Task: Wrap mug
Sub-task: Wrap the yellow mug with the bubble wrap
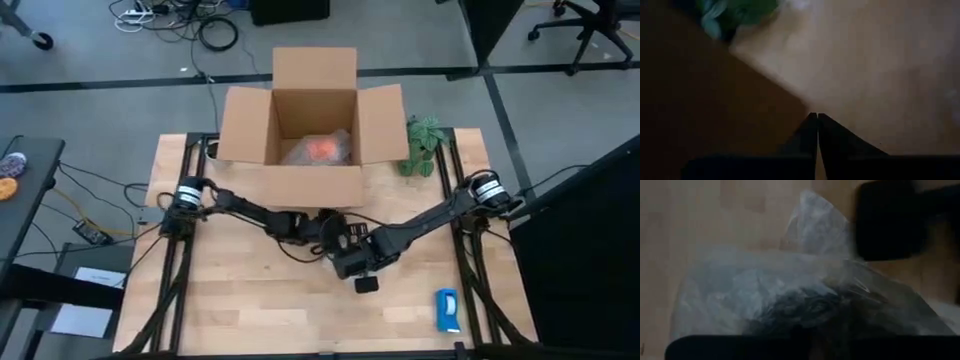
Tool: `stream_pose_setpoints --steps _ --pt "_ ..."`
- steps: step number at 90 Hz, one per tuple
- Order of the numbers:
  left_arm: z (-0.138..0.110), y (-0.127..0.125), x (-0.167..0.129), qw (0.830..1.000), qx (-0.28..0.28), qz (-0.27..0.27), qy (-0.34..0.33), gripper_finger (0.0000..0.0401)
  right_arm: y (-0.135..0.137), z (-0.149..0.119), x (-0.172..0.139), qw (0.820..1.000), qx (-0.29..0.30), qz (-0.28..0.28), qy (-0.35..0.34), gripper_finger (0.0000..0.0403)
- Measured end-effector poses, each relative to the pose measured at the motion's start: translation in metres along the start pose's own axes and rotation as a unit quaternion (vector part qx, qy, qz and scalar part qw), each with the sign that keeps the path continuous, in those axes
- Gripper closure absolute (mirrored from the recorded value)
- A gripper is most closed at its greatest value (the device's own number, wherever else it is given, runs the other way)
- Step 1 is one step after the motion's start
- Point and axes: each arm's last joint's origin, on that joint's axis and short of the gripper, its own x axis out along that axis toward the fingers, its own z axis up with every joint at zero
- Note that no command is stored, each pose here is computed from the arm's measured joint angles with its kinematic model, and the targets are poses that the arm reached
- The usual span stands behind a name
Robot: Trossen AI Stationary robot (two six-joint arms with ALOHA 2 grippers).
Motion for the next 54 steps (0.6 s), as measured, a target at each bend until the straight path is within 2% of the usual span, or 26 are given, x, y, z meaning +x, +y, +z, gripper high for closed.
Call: stream_pose_setpoints --steps 14,23,32,38,44,54 --pt "-0.001 0.018 -0.031 0.998 -0.028 -0.008 0.046 0.0401 -0.002 0.001 -0.001 1.000 0.014 0.007 -0.002 0.0357" --pt "-0.001 0.014 -0.050 0.997 -0.070 -0.025 0.019 0.0401 -0.006 0.002 0.000 1.000 0.022 0.007 -0.004 0.0339" --pt "-0.010 -0.002 -0.068 0.987 -0.145 -0.059 -0.035 0.0401 -0.010 0.001 0.008 0.999 0.042 0.005 -0.007 0.0327" --pt "-0.018 -0.017 -0.079 0.971 -0.199 -0.090 -0.098 0.0401 -0.012 0.000 0.012 0.999 0.053 0.007 -0.009 0.0325" --pt "-0.022 -0.029 -0.090 0.944 -0.245 -0.124 -0.180 0.0401 -0.013 0.000 0.013 0.998 0.060 0.006 -0.010 0.0325" --pt "-0.026 -0.040 -0.100 0.907 -0.265 -0.153 -0.289 0.0401 -0.016 0.002 0.014 0.997 0.066 0.014 -0.020 0.0329"
